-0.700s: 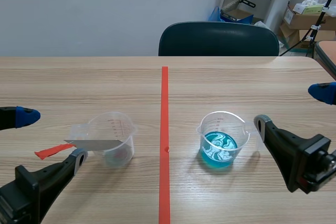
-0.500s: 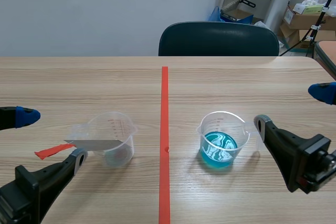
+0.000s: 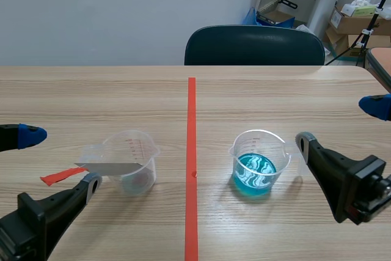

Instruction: Do the redox reaction experiment

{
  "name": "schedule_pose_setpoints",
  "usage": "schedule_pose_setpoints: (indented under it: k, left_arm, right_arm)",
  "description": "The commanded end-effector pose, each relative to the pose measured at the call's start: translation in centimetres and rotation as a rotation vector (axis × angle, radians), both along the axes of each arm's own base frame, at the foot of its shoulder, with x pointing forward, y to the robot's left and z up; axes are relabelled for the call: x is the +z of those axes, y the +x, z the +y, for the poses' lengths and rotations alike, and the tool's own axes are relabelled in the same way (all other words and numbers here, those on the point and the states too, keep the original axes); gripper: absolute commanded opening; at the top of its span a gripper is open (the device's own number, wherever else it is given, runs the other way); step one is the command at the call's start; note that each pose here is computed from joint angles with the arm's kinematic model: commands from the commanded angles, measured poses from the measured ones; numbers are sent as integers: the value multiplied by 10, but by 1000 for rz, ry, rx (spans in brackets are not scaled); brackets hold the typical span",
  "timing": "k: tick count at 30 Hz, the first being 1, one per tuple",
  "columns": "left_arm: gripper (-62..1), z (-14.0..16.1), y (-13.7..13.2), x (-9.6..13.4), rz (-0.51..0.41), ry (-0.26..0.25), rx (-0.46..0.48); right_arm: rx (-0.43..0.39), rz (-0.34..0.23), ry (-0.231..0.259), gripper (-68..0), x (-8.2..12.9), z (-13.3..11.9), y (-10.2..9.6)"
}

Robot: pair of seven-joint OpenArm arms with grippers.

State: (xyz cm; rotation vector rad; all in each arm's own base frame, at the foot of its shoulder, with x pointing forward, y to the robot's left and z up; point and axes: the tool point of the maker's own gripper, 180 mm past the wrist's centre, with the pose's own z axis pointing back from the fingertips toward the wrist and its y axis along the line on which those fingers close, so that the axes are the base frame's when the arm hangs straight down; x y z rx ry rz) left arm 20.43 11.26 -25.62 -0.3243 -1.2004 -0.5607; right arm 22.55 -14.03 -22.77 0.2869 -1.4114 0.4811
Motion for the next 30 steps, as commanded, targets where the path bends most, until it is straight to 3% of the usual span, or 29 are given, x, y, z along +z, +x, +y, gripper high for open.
schedule_pose_setpoints:
  k: [1,10,23,30]
  left_arm:
    - [14,-5,2,10,-28,-22,-8]
    - [14,5,-7,6,-9,-12,19]
    - [14,35,-56,2,53,-23,82]
    - [14,49,-69,2,94,-33,128]
  right_arm:
    - [-9,-46,15,4,12,-2,5]
    - [-7,-59,22,4,15,-2,5]
    - [-1,-61,23,4,15,-1,5]
    - [49,-99,-13,4,18,6,1]
